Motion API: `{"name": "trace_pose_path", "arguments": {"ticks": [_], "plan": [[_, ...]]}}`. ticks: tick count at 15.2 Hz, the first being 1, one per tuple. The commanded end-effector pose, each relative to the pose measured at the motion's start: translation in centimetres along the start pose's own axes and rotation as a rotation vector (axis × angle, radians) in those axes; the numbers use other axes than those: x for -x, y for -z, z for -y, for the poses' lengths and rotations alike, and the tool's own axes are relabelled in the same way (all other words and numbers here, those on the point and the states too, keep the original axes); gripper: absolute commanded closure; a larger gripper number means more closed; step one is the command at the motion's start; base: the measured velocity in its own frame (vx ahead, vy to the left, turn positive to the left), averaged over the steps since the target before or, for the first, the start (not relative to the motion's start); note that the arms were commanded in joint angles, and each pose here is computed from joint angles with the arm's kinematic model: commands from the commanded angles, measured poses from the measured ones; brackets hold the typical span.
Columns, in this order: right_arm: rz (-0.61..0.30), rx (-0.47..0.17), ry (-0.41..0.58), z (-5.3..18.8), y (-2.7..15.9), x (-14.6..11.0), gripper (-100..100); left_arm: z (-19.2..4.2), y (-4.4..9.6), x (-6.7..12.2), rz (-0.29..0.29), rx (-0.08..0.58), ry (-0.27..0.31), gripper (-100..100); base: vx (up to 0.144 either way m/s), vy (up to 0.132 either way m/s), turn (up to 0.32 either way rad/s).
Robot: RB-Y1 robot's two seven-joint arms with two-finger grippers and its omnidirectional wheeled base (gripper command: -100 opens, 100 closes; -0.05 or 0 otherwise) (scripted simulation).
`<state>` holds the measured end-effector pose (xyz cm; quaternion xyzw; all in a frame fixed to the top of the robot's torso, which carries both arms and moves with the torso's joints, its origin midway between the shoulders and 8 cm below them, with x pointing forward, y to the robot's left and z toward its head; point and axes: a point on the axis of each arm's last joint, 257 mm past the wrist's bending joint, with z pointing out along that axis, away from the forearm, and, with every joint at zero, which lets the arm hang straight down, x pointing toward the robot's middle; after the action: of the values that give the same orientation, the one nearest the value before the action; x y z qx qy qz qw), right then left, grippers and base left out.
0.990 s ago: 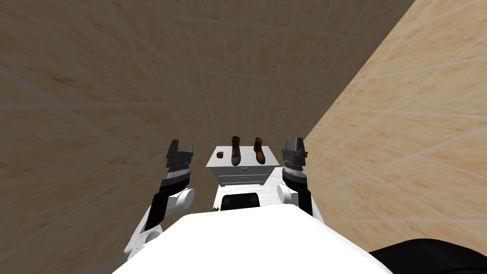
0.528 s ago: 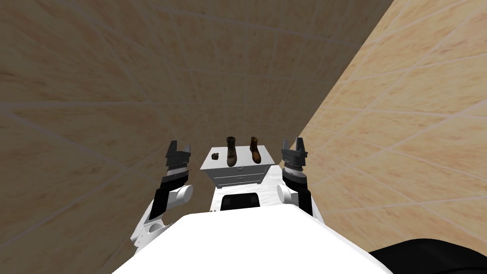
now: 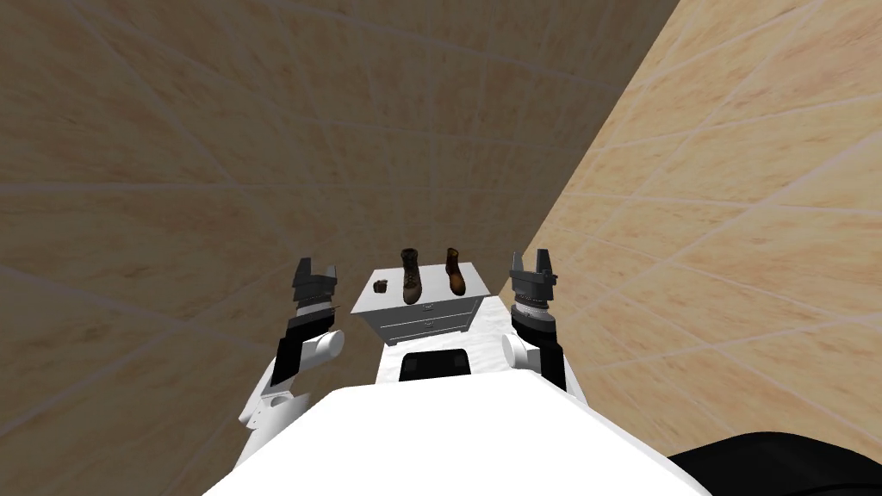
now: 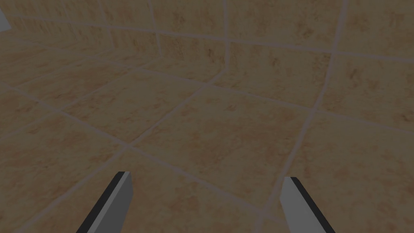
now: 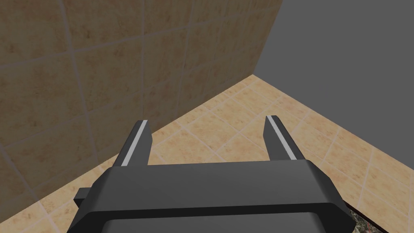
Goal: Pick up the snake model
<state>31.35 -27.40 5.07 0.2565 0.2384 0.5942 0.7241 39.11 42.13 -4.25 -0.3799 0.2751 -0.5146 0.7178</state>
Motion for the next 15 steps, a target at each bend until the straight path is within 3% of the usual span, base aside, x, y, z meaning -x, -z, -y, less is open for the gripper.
{"name": "trace_pose_path", "arguments": {"ticks": [1, 2, 4, 5, 7, 8, 10, 11, 13, 14, 15], "plan": [[0.000, 0.000, 0.000, 0.0, 0.0, 0.0, 0, -1.2, 0.1, 0.7, 0.015, 0.019, -0.001, -100, 0.016, -0.045, -0.036], [0.000, 0.000, 0.000, 0.0, 0.0, 0.0, 0, -1.1, -0.6, 2.2, 0.044, 0.000, 0.004, -100, 0.015, -0.053, -0.108], [0.000, 0.000, 0.000, 0.0, 0.0, 0.0, 0, -2.4, -0.1, 2.5, 0.050, 0.029, 0.001, -100, 0.014, -0.042, -0.098], [0.000, 0.000, 0.000, 0.0, 0.0, 0.0, 0, -2.4, -0.8, 4.1, 0.083, 0.012, 0.007, -100, 0.013, -0.044, -0.161], [0.000, 0.000, 0.000, 0.0, 0.0, 0.0, 0, -3.6, -0.3, 4.4, 0.089, 0.039, 0.005, -100, 0.015, -0.037, -0.091], [0.000, 0.000, 0.000, 0.0, 0.0, 0.0, 0, -3.1, -1.1, 6.0, 0.123, 0.013, 0.014, -100, 0.018, -0.048, -0.105], [0.000, 0.000, 0.000, 0.0, 0.0, 0.0, 0, -4.7, -0.4, 6.5, 0.132, 0.048, 0.010, -100, 0.016, -0.044, -0.101], [0.000, 0.000, 0.000, 0.0, 0.0, 0.0, 0, -4.3, -1.1, 8.1, 0.169, 0.022, 0.021, -100, 0.016, -0.045, -0.144], [0.000, 0.000, 0.000, 0.0, 0.0, 0.0, 0, -5.8, -0.4, 8.6, 0.178, 0.056, 0.018, -100, 0.017, -0.041, -0.108], [0.000, 0.000, 0.000, 0.0, 0.0, 0.0, 0, -5.5, -1.0, 10.3, 0.218, 0.033, 0.031, -100, 0.011, -0.047, -0.150], [0.000, 0.000, 0.000, 0.0, 0.0, 0.0, 0, -6.6, -0.5, 10.6, 0.226, 0.057, 0.029, -100, 0.010, -0.048, -0.157]]}}
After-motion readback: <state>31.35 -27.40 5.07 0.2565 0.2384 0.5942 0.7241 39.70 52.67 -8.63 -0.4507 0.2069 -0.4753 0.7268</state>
